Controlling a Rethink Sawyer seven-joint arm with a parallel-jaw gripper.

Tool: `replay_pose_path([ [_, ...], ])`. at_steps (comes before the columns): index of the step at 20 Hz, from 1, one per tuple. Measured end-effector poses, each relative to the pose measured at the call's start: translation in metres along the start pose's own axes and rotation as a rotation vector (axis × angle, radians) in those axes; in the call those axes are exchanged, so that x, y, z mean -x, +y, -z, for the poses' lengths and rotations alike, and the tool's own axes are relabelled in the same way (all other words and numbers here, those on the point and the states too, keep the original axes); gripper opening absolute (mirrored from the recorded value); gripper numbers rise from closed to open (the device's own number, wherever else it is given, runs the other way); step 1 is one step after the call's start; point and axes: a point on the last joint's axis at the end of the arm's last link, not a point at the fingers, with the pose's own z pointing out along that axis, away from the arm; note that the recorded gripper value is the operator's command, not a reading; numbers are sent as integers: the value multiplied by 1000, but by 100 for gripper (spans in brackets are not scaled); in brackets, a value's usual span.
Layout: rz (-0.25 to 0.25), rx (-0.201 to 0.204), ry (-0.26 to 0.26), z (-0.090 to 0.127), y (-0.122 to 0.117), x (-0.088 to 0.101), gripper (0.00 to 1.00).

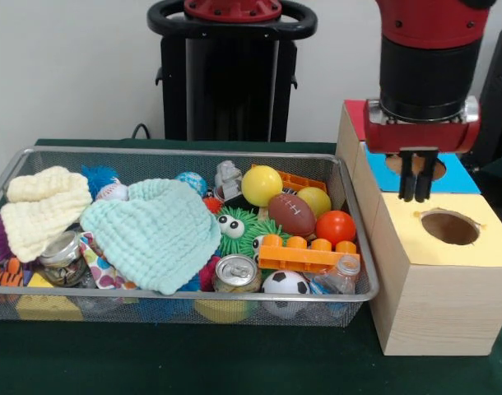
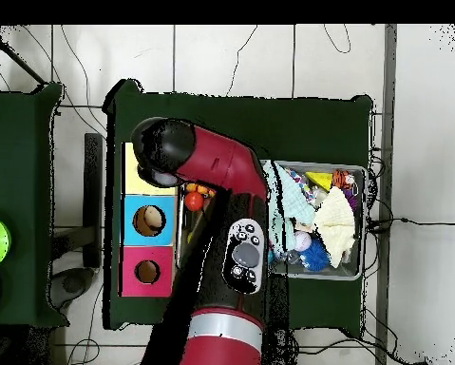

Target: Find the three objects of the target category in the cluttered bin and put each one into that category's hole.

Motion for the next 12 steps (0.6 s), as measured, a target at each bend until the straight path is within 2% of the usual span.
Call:
replay_pose_path([
  [5,-13,-30,-20,19,-35,4,0],
  [7,-30,-47,-25,31,-62,4,0],
  [12,-71,-64,-17,45,-112,-4,0],
])
